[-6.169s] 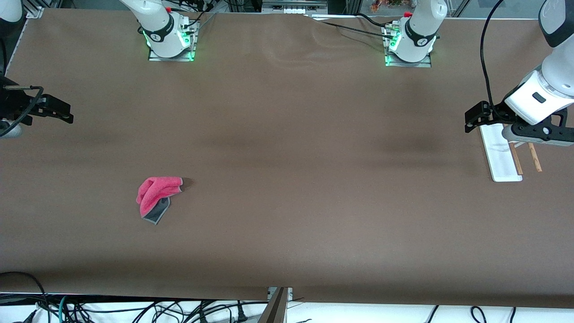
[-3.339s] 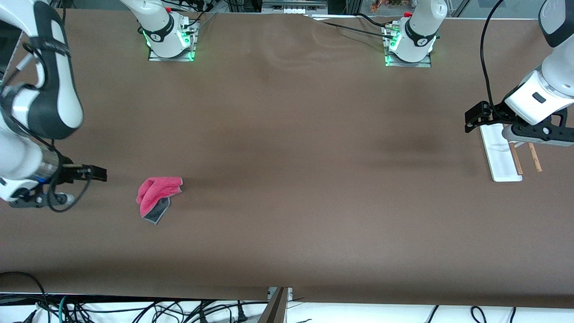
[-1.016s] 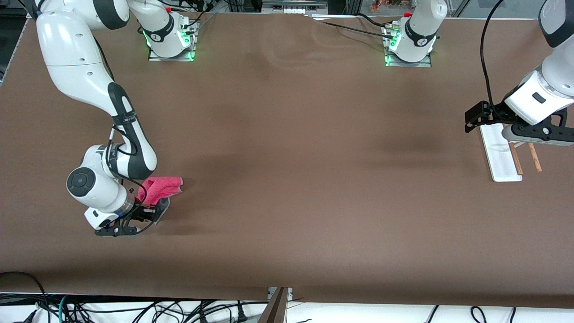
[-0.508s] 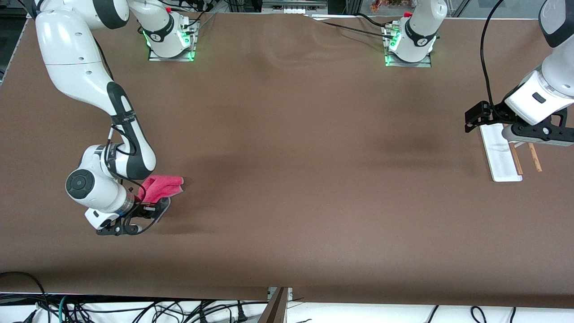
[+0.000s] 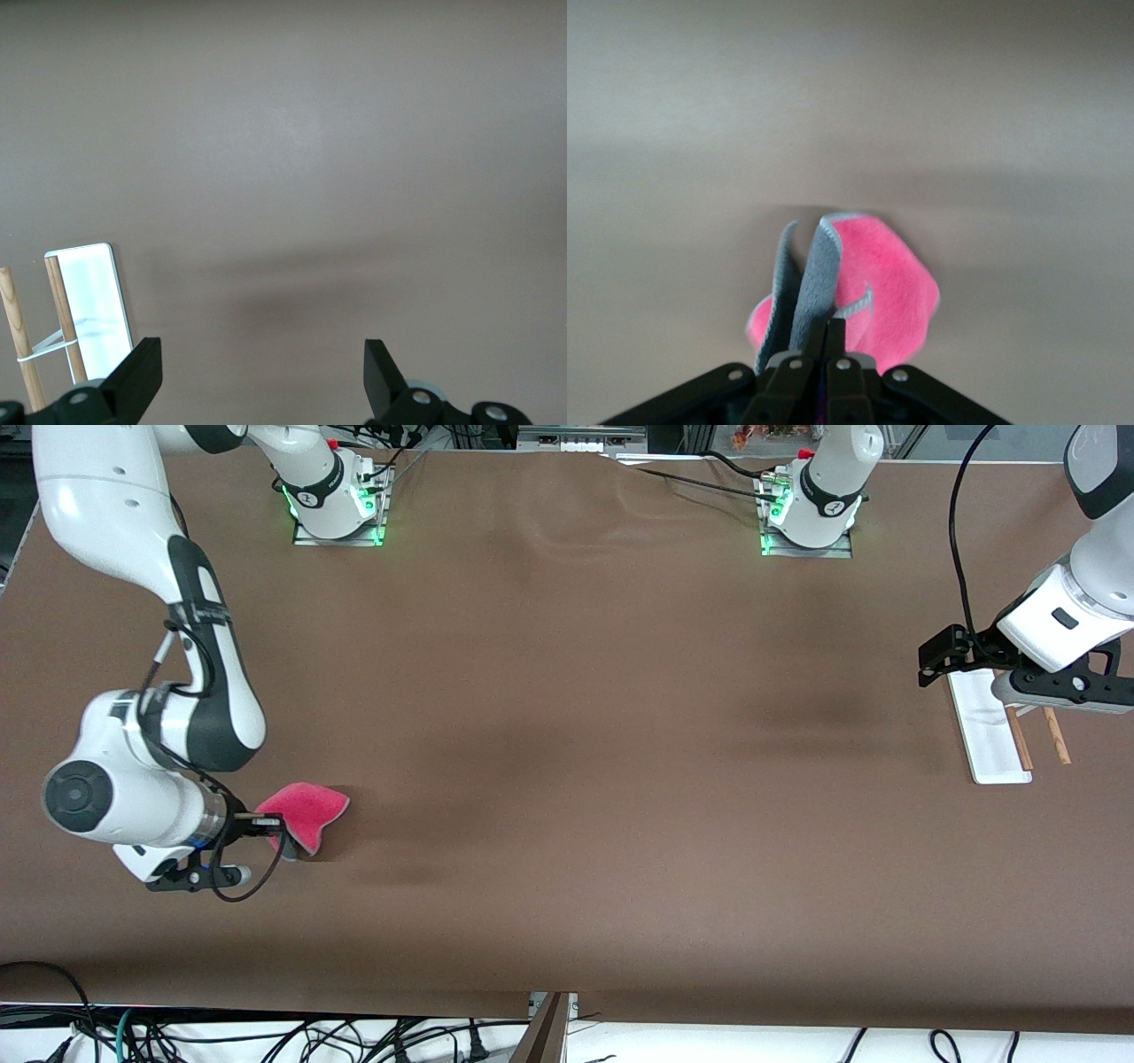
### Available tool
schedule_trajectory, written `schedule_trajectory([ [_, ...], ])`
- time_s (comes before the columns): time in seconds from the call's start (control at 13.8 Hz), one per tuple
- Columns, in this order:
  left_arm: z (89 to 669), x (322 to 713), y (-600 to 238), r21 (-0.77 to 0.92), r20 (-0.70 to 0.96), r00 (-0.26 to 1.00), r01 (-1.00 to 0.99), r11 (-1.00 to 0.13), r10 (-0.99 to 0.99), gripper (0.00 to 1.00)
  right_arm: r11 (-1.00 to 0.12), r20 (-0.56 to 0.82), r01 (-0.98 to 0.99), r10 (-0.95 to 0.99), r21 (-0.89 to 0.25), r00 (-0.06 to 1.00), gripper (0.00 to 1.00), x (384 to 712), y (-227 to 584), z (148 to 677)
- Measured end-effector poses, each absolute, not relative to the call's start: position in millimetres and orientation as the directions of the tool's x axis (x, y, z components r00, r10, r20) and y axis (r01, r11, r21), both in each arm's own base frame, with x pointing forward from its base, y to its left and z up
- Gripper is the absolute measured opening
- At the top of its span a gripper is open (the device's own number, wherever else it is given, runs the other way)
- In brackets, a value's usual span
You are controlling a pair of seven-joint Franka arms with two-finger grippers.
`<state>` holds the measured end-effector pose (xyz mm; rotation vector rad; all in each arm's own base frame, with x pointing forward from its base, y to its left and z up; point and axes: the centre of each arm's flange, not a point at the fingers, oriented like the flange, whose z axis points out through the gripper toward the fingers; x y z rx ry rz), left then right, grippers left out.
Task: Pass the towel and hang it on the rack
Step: 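Lift the towel with the right gripper while the left gripper approaches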
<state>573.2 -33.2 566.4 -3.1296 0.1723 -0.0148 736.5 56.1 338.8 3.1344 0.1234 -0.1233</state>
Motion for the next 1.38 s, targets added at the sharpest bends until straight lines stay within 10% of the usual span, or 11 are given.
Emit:
schedule_trajectory([
  [1.38, 530, 573, -50, 0.069, -0.126, 0.981, -0.138, -0.988, -0.146, 1.00, -0.993, 0.063, 0.095, 0.091, -0.069, 0.994, 0.02, 653, 346, 496],
])
